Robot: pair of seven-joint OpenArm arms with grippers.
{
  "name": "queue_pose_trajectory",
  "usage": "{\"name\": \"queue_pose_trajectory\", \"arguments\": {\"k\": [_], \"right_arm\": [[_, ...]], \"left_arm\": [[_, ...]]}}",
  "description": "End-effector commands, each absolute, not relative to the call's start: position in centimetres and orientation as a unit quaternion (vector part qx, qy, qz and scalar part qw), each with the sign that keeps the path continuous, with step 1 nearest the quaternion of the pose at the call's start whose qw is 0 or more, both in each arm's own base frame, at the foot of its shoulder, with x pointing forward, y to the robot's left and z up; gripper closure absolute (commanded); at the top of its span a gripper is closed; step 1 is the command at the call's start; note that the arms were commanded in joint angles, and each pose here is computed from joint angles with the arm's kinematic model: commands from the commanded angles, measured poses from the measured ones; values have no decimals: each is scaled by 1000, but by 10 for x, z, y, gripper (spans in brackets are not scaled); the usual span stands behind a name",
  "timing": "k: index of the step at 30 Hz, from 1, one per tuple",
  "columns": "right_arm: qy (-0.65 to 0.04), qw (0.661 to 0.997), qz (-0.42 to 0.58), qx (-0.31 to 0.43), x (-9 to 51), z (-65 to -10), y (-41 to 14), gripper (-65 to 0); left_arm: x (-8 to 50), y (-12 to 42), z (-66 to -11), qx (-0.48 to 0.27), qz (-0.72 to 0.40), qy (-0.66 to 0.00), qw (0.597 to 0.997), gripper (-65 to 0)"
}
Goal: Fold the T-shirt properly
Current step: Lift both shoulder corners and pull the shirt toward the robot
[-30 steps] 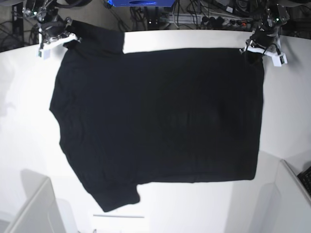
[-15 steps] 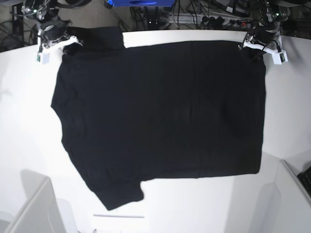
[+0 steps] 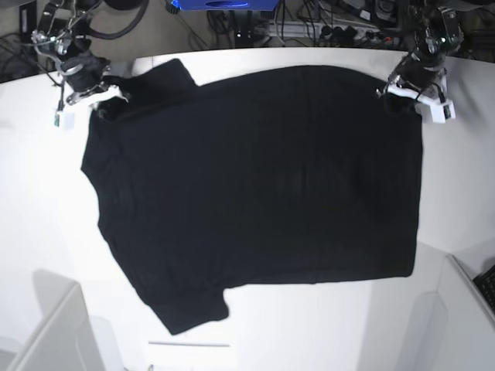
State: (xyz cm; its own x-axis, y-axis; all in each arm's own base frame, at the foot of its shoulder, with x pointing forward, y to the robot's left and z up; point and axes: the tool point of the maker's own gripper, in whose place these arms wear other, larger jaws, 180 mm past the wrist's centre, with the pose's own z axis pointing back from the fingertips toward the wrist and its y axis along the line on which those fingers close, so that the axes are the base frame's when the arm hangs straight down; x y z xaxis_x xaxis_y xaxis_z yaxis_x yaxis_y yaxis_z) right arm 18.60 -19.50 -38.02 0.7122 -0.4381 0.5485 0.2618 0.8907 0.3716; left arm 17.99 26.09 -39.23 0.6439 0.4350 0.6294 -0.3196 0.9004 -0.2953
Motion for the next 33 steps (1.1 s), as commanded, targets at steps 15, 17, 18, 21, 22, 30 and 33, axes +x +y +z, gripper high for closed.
{"name": "queue_pose_trajectory", "arguments": {"k": [15,17,18,21,22,30,33], "right_arm": [[-357,905,-160,164,242,-347,-186,0],[-363,903,-159,165,247,-344,-185,0],[-364,903,-159,166,248,-343,-185,0],[-373,899,-157,167,255,-339,-186,0],[-373,899,-158,167,256,-338,-186,0],[-379,894,-162,175,270,-338,-186,0],[-377,894,-165,179,276,-340,-186,0]], "left_arm": [[208,270,-376,-72,234,-397,885,0],[209,271,-375,-72,235,-397,884,0],[210,272,-374,-71,235,-399,883,0],[217,272,-370,-73,234,-408,879,0],[219,271,-369,-74,234,-409,879,0],[226,273,-371,-77,239,-412,876,0],[229,275,-372,-77,243,-413,875,0]]}}
